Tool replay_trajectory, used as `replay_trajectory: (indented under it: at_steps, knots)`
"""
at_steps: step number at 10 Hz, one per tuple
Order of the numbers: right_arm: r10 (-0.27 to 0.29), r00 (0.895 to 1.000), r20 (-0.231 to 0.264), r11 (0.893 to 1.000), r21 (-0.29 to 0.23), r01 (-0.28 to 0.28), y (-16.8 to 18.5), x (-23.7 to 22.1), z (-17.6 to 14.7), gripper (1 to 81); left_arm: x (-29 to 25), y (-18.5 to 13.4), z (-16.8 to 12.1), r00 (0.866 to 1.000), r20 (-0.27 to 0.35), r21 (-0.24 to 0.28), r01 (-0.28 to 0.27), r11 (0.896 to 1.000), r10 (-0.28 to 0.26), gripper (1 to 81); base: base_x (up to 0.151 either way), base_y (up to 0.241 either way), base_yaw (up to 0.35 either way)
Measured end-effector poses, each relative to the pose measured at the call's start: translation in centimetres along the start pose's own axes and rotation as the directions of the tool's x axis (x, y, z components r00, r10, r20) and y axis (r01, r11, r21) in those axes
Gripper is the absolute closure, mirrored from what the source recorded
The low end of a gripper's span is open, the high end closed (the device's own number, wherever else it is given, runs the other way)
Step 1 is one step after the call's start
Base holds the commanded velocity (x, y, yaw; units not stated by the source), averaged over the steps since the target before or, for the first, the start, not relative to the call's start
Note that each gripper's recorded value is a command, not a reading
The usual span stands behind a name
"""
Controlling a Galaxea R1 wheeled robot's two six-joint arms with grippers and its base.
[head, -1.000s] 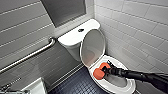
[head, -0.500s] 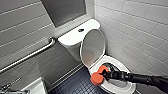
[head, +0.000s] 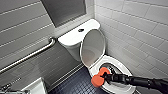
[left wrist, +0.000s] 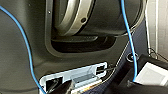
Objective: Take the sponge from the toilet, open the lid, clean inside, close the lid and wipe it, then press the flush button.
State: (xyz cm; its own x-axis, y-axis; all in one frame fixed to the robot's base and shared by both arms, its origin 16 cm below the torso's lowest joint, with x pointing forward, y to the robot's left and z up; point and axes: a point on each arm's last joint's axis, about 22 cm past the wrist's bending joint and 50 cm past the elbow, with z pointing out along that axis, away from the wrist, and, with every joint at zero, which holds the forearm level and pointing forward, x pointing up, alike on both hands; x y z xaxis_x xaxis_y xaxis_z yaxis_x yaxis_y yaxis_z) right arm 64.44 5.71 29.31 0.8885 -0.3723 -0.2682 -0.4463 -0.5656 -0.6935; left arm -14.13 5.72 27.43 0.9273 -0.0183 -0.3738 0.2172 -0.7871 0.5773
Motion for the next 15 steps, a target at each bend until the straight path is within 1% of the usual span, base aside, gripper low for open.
replay_trajectory:
  at_steps: [1, 2, 3, 9, 11, 13, 15]
  knots:
    - [0.000, 1.000, 0.008, 1.000, 0.002, 0.000, 0.3, -0.3, -0.5, 81.1, 0.0, 0.0, 0.0, 1.000, 0.000, 0.000, -0.001, 1.000, 0.001, 1.0, 0.000, 0.000, 0.000]
    - [0.005, 1.000, 0.023, 1.000, -0.002, -0.005, 1.2, -1.1, -1.4, 81.1, 0.0, 0.0, 0.0, 1.000, 0.000, 0.000, -0.001, 1.000, 0.001, 1.0, 0.000, 0.000, 0.000]
    - [0.010, 1.000, 0.028, 1.000, -0.009, -0.010, 2.4, -1.3, -2.6, 81.1, 0.0, 0.0, 0.0, 1.000, 0.000, 0.000, -0.001, 1.000, 0.001, 1.0, 0.000, 0.000, 0.000]
    - [0.037, 0.999, 0.008, 0.996, -0.084, -0.036, 9.3, -0.9, -10.5, 81.1, 0.0, 0.0, 0.0, 1.000, 0.000, 0.000, -0.004, 1.000, 0.004, 1.0, 0.000, 0.000, 0.000]
    - [0.048, 0.999, 0.009, 0.993, -0.110, -0.047, 11.7, -1.5, -13.2, 81.1, -0.1, -0.2, -0.2, 1.000, -0.001, 0.001, -0.004, 1.000, 0.004, 1.0, 0.000, 0.000, 0.000]
    - [0.059, 0.998, 0.012, 0.989, -0.138, -0.057, 14.1, -2.4, -15.8, 81.1, 0.1, -0.4, -0.6, 1.000, -0.017, -0.014, -0.005, 1.000, 0.005, 1.0, 0.000, 0.000, 0.000]
    - [0.072, 0.997, 0.012, 0.983, -0.171, -0.069, 16.3, -3.2, -17.9, 81.1, 0.0, -0.9, -0.9, 1.000, -0.018, -0.011, -0.005, 1.000, 0.004, 1.0, 0.000, 0.000, 0.000]
